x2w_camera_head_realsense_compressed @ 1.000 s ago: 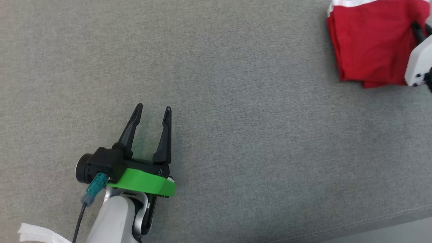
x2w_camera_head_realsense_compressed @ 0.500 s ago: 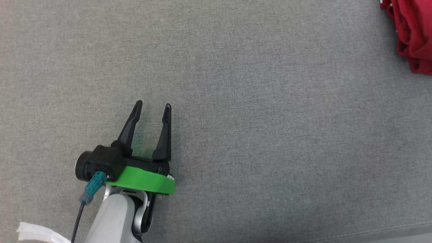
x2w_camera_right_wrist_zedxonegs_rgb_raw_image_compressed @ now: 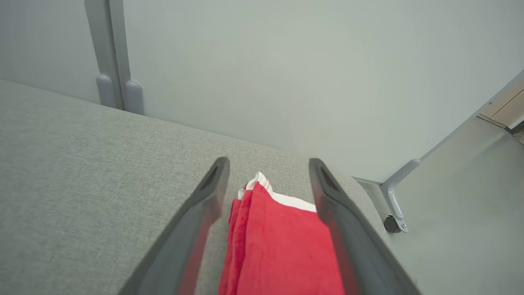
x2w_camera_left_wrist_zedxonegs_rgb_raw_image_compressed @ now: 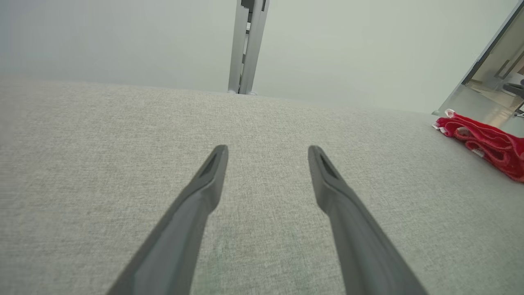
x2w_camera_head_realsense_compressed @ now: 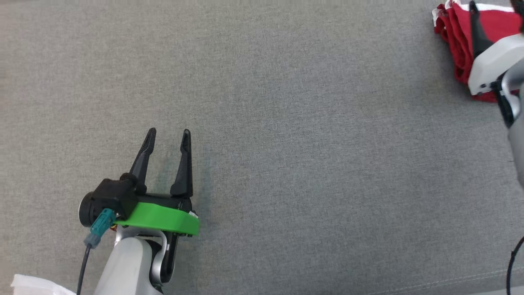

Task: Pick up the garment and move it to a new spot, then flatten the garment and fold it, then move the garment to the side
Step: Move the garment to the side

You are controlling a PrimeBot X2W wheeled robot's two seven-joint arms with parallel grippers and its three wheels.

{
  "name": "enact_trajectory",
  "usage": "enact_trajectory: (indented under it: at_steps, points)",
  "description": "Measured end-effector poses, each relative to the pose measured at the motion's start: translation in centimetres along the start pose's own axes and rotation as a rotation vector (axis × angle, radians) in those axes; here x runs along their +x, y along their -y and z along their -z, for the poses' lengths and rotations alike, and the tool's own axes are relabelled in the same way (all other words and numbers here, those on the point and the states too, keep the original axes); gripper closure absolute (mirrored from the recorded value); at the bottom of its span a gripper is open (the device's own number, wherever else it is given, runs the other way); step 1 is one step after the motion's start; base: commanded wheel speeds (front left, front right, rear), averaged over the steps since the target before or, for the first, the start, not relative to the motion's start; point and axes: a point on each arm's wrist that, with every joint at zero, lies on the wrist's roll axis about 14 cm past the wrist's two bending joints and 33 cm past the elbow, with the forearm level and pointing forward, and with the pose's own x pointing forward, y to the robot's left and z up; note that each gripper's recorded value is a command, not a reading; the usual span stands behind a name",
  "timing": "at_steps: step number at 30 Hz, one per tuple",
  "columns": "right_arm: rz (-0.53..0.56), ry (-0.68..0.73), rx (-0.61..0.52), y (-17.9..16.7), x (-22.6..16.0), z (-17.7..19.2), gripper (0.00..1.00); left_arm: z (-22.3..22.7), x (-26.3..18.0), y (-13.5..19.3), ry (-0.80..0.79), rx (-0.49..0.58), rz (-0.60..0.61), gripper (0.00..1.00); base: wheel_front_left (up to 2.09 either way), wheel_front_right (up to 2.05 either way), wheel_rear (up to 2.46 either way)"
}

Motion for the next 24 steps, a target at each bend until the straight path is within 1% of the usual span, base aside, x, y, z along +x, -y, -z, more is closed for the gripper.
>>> enact_trajectory:
  at_steps: [4,7,12,15,19,24]
  points:
    - [-0.059,0.069,0.042,-3.3,-1.0,-2.4,0.0,-1.5,-0.6,-1.0,0.029,0.021,-0.036,0.0,0.0,0.0,0.0]
    - [-0.088,0.103,0.07,-5.1,-2.2,-3.6,0.0,-2.8,-1.3,-1.8,0.058,0.029,-0.068,0.0,0.0,0.0,0.0]
    - [-0.126,0.155,0.144,-7.9,-4.9,-5.0,0.0,-3.2,-4.2,-3.3,0.058,0.027,-0.138,0.0,0.0,0.0,0.0]
    - [-0.142,0.153,0.199,-9.7,-7.4,-4.2,0.0,-3.0,-6.4,-4.1,0.047,0.024,-0.18,0.0,0.0,0.0,0.0]
    - [-0.132,0.153,0.264,-10.7,-10.4,-3.4,0.0,-2.6,-9.0,-4.4,0.037,0.022,-0.213,0.0,0.0,0.0,0.0]
    - [-0.127,0.171,0.259,-11.7,-14.2,-2.8,0.0,-2.5,-11.8,-4.4,0.041,0.02,-0.237,0.0,0.0,0.0,0.0]
